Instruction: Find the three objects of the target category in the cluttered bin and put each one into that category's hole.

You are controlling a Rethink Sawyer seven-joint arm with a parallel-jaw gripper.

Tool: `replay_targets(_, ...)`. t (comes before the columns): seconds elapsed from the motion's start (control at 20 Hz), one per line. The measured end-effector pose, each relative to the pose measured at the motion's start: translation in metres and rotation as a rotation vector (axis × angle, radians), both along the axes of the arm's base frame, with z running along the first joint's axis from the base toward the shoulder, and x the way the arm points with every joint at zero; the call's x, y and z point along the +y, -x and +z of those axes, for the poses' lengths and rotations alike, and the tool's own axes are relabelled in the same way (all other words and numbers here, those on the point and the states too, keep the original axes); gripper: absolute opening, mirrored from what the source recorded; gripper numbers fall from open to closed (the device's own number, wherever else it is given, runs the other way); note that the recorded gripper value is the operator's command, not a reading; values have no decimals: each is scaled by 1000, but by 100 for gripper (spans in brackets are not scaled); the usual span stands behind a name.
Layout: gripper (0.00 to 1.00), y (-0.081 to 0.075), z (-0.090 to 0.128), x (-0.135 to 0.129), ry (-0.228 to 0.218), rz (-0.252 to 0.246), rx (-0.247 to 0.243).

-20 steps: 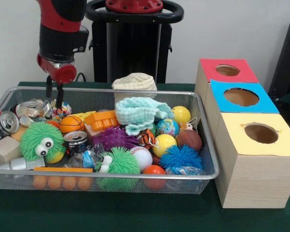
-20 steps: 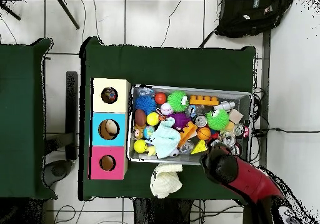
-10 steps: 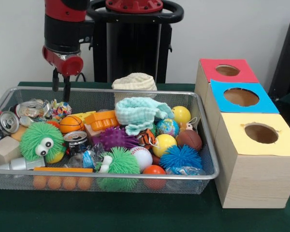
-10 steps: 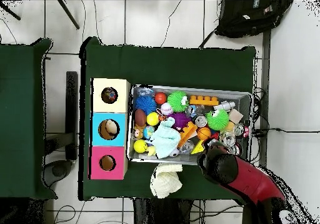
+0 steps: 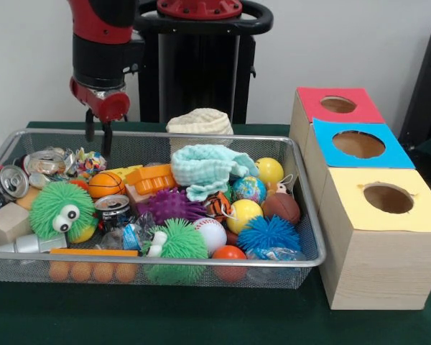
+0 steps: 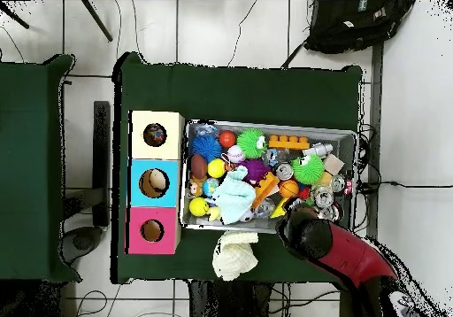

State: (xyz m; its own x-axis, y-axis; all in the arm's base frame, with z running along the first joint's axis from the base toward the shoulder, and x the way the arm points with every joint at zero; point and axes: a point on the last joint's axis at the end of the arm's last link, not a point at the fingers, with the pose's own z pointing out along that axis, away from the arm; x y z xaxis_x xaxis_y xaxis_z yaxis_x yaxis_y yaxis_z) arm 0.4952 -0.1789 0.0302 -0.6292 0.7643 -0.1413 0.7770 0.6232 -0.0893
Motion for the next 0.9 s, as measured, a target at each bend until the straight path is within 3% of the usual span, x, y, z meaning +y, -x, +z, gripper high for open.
replay_targets(0.55,100,10,-26,13,-16,16,27)
replay_targets(0.9,100,13,-36,22,-1,40,24)
